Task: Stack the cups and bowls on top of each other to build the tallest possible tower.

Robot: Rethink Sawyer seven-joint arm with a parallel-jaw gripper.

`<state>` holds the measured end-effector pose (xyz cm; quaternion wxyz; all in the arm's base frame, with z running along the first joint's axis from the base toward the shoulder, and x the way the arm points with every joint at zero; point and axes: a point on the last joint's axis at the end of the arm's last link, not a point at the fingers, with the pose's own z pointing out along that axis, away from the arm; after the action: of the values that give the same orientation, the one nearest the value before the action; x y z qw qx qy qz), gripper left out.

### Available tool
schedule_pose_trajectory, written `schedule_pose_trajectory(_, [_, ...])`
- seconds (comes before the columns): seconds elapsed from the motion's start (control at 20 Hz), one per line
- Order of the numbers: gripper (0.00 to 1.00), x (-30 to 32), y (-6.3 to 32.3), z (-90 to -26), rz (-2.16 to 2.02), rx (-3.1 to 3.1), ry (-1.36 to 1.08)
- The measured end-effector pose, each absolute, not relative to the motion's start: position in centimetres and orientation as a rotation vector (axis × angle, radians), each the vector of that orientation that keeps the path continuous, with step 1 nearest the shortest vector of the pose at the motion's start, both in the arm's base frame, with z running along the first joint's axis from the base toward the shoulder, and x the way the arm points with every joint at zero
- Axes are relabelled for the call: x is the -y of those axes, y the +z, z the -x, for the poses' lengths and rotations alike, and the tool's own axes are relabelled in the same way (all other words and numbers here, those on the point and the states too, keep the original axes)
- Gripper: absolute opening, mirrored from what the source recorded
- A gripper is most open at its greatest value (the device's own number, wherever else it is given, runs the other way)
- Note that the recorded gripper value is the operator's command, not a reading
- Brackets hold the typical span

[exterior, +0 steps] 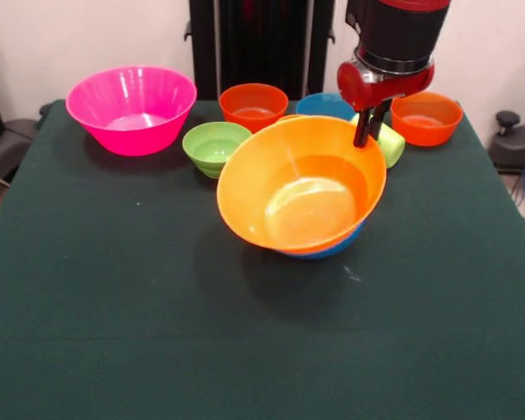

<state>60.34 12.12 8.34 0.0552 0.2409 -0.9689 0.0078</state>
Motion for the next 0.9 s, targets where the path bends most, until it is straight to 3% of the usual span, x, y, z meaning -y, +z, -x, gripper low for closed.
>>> schedule_pose_trajectory(0.9, [0.00, -14.1, 6.3, -52.9, -0.858, 2.882, 0.153])
